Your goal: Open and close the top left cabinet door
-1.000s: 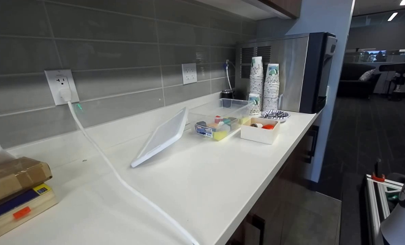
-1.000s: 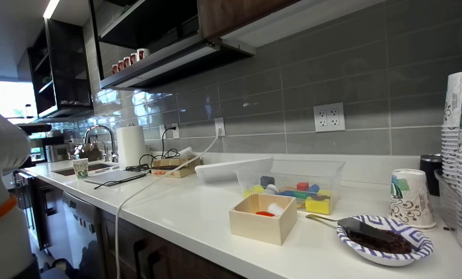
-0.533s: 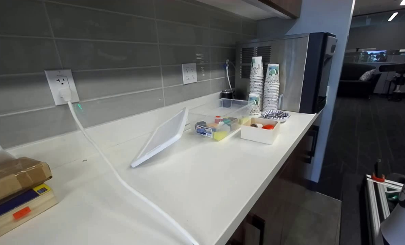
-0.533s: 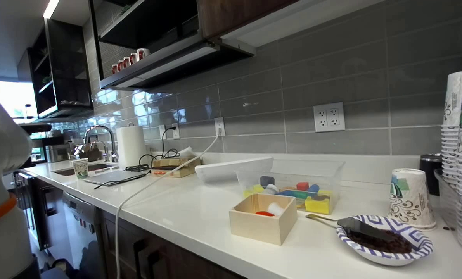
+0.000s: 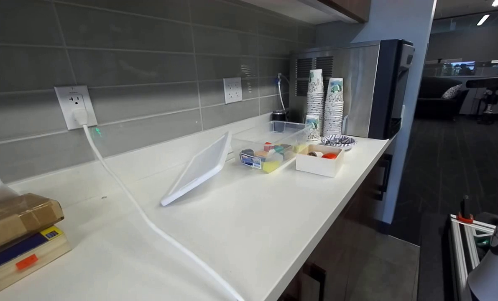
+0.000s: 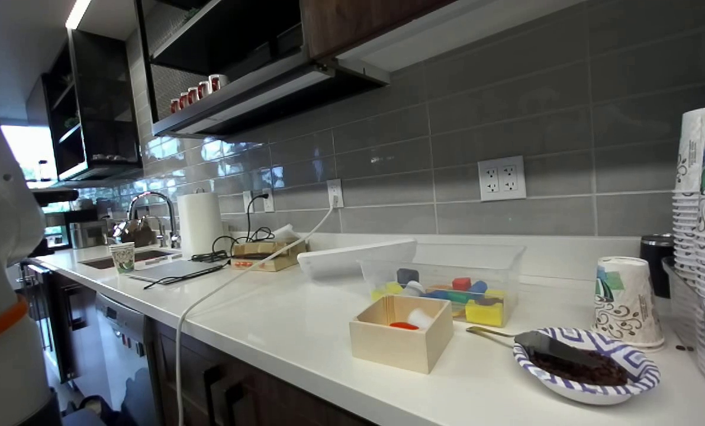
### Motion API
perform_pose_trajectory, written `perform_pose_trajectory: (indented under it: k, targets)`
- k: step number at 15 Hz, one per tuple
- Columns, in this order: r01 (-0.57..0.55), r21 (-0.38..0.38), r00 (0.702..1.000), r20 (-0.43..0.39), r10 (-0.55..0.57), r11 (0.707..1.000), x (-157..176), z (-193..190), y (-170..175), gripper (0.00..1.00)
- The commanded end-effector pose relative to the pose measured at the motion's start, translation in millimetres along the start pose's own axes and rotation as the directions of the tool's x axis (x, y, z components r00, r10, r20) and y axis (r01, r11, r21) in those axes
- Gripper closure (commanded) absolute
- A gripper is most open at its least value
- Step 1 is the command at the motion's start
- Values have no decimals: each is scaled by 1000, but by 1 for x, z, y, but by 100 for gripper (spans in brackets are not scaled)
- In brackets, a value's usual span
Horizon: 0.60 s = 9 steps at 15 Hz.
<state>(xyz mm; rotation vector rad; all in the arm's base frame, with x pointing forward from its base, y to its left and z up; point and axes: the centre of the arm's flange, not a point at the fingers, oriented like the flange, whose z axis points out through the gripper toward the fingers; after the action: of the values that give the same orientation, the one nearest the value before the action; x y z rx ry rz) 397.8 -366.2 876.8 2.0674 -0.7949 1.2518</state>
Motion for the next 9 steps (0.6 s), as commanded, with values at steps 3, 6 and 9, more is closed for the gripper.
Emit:
perform_pose_trajectory:
  k: [3, 6, 9]
  targets:
    - [-2, 17, 1000, -29, 2, 1000, 21, 25, 21, 0]
    - [2, 12, 999, -37, -1, 1000, 20, 31, 24, 0]
    - [-3, 17, 999, -46, 4, 1000, 22, 35, 22, 0]
